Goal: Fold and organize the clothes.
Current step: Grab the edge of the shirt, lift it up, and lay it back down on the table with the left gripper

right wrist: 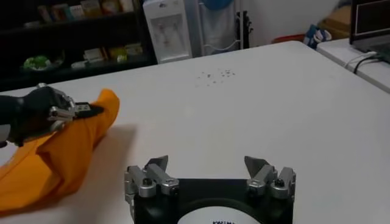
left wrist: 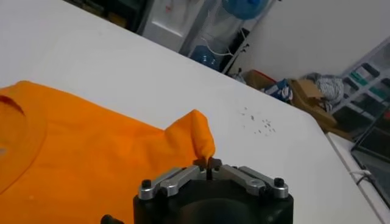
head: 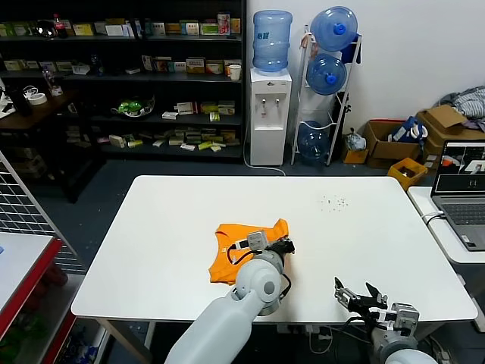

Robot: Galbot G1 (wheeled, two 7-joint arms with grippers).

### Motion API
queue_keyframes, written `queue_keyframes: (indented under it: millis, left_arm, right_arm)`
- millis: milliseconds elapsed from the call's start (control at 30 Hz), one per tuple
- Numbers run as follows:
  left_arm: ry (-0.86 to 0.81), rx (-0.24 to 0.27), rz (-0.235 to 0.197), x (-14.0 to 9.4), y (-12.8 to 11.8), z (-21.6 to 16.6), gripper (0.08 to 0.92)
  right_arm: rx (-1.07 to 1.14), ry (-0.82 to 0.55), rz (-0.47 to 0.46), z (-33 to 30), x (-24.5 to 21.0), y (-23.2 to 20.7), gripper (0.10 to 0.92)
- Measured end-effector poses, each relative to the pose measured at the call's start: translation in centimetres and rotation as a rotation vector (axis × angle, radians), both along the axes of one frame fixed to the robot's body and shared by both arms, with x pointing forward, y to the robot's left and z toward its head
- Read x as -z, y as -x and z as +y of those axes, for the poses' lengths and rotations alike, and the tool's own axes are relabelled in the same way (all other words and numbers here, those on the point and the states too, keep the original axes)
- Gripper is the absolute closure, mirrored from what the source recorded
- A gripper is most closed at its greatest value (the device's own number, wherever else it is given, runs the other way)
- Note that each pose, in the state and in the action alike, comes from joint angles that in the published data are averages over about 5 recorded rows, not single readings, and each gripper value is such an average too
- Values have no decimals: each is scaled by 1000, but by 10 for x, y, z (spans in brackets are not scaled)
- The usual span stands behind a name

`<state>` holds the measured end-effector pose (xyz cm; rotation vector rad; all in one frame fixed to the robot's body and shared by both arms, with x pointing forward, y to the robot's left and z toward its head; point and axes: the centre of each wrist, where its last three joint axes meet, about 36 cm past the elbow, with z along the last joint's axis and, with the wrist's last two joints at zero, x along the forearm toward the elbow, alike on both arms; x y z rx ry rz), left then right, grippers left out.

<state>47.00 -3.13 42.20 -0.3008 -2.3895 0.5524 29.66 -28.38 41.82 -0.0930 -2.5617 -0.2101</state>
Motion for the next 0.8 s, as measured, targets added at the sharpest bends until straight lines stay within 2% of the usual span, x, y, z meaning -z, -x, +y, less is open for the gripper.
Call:
queue_keyframes:
  millis: [333, 600, 700, 800]
  left_arm:
    - [-39, 8, -5, 11, -2, -23, 880]
    - [-7, 26, -21, 7, 6, -25, 664]
    - [30, 42, -56, -4, 13, -26, 569]
    - [81, 56, -115, -19, 21, -23, 482]
  right_arm:
    - [5, 3, -5, -3, -4, 2, 200]
    - [-22, 27, -48, -7, -8, 6, 200]
    - [-47, 36, -79, -9, -9, 7, 200]
    - [-80, 39, -117, -10, -10, 6, 200]
